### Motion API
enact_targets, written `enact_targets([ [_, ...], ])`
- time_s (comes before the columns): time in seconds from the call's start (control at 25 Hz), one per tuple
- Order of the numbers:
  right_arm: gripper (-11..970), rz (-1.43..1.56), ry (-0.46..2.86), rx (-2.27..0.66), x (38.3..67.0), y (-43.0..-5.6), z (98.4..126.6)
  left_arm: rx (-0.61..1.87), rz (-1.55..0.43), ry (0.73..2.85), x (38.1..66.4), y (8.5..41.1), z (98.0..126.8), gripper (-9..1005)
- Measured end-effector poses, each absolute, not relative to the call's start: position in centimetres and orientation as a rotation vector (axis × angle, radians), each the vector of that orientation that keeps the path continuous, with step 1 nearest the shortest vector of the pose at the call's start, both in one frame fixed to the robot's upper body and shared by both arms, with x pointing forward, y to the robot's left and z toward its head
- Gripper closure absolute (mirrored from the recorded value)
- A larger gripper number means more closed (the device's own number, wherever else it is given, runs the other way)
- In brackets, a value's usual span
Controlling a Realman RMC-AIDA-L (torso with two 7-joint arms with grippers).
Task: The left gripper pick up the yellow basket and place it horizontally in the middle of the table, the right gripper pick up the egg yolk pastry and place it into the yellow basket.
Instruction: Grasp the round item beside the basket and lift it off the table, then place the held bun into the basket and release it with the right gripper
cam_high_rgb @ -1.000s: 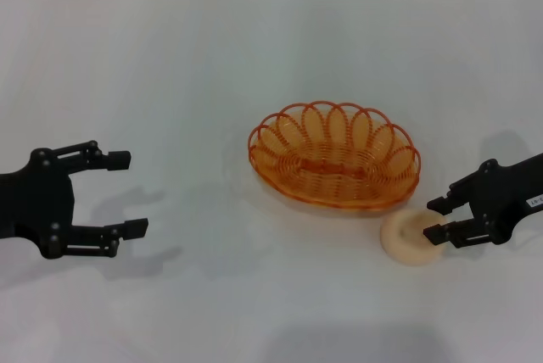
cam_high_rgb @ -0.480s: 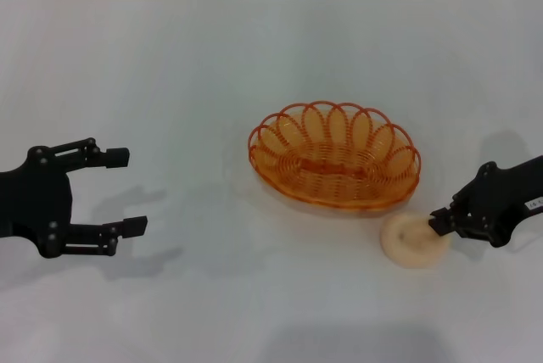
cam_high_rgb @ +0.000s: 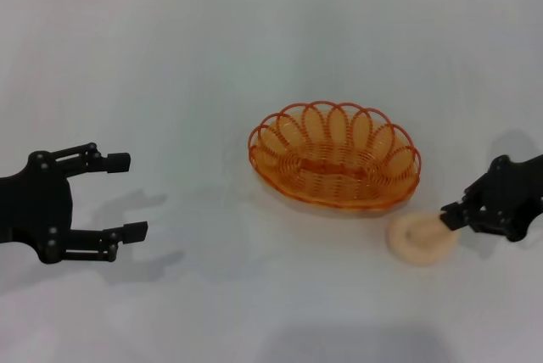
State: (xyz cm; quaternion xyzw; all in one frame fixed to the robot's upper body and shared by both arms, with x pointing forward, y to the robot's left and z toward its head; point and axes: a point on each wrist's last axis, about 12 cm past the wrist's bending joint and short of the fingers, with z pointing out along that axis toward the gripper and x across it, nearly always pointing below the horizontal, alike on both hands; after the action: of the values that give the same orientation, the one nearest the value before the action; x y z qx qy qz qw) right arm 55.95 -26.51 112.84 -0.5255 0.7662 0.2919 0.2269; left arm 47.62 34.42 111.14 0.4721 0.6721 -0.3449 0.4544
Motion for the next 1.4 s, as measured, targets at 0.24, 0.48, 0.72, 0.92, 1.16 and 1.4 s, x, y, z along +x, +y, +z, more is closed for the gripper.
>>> enact_targets([
  [0.24, 935, 0.824, 2.049, -1.443, 55.8, -28.1, 116.0, 1.157, -0.847, 1.659, 47.5, 34.5, 111.1, 104],
  [0.48, 930, 0.840, 1.980, -1.459, 56.1, -27.6, 118.6, 1.150, -0.852, 1.662, 47.2, 34.5, 110.9, 104],
  [0.72, 925, 0.854, 1.937, -1.486, 56.8, -25.7, 119.4, 1.138, -0.860, 1.669, 47.0, 34.4, 110.7, 104],
  [0.92, 920, 0.880, 1.869, -1.487, 57.7, -23.1, 120.0, 1.135, -0.869, 1.661, 46.9, 34.0, 110.5, 104],
  [1.16, 915, 0.850, 1.836, -1.484, 58.6, -20.0, 119.4, 1.137, -0.876, 1.659, 46.8, 33.9, 110.4, 104],
  [1.4, 910, 0.821, 1.822, -1.417, 59.4, -17.8, 117.9, 1.135, -0.884, 1.654, 46.8, 33.6, 110.3, 104],
])
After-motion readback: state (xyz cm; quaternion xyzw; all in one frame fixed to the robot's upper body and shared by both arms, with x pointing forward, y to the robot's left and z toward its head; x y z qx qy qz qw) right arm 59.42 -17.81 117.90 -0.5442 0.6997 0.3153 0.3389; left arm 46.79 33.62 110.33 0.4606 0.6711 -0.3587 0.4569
